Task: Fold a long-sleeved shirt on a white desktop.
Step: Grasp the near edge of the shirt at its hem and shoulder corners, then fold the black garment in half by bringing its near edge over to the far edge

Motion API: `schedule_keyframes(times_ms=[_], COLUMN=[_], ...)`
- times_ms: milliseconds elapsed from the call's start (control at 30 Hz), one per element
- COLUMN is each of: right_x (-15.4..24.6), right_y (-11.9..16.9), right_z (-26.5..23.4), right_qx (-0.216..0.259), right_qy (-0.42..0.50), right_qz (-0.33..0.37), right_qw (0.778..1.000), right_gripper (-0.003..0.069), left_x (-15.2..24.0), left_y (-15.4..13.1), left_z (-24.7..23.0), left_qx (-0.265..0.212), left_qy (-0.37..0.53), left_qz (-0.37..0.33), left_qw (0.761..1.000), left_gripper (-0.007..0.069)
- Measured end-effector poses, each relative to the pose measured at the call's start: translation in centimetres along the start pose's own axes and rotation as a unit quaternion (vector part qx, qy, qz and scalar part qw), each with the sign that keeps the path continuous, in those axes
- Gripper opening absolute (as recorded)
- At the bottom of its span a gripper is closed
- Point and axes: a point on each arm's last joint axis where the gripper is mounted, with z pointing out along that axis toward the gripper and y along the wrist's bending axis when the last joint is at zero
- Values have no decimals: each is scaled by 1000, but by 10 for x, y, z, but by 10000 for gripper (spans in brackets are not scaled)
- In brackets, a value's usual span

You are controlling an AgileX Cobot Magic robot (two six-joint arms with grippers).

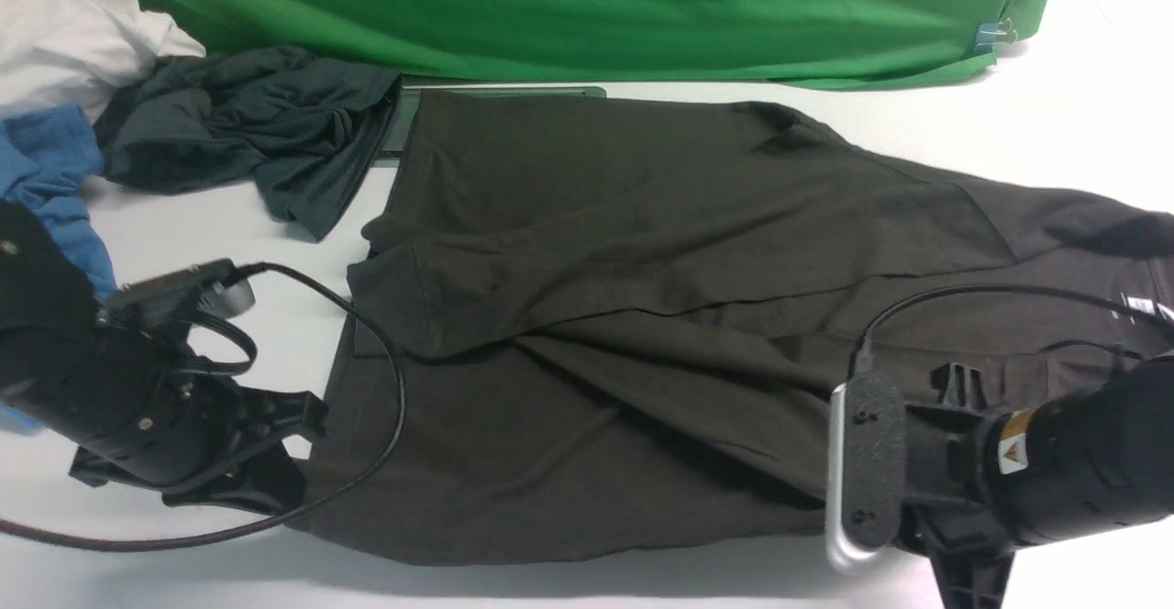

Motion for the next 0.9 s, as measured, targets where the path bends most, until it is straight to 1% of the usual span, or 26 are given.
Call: schedule_keyframes(times_ms=[133,267,300,400,467,633,767,833,867,900], right_x=[2,9,9,14,15,12,-1,-13,-13,-17], right_y=[5,15,16,23,26,22,9,-9,-9,-23], right_z=[-10,-13,-13,-15,-16,-18,-27,-39,-39,-48], right_qx=[-14,-60,-65,-101,-116,-108,-83,-55,-55,-34], right_qy=[6,42,46,77,88,79,58,32,32,17], right_qz=[32,61,65,88,96,96,87,89,90,98], right_qw=[999,995,995,988,985,986,991,994,994,994], right_gripper=[44,44,44,44,44,43,41,41,41,41], left_x=[8,19,20,36,43,37,23,7,7,-5], left_y=[-6,-8,-9,-10,-12,-14,-16,-18,-18,-19], left_z=[-16,-28,-29,-33,-37,-45,-52,-59,-58,-61], left_qx=[4,0,1,6,9,7,6,5,5,3], left_qy=[-9,-21,-22,-17,-26,-81,-107,-123,-122,-129], left_qz=[10,8,8,4,6,8,11,17,16,22], left_qw=[1000,1000,1000,1000,1000,997,994,992,992,991], left_gripper=[37,37,37,37,37,37,37,37,37,37])
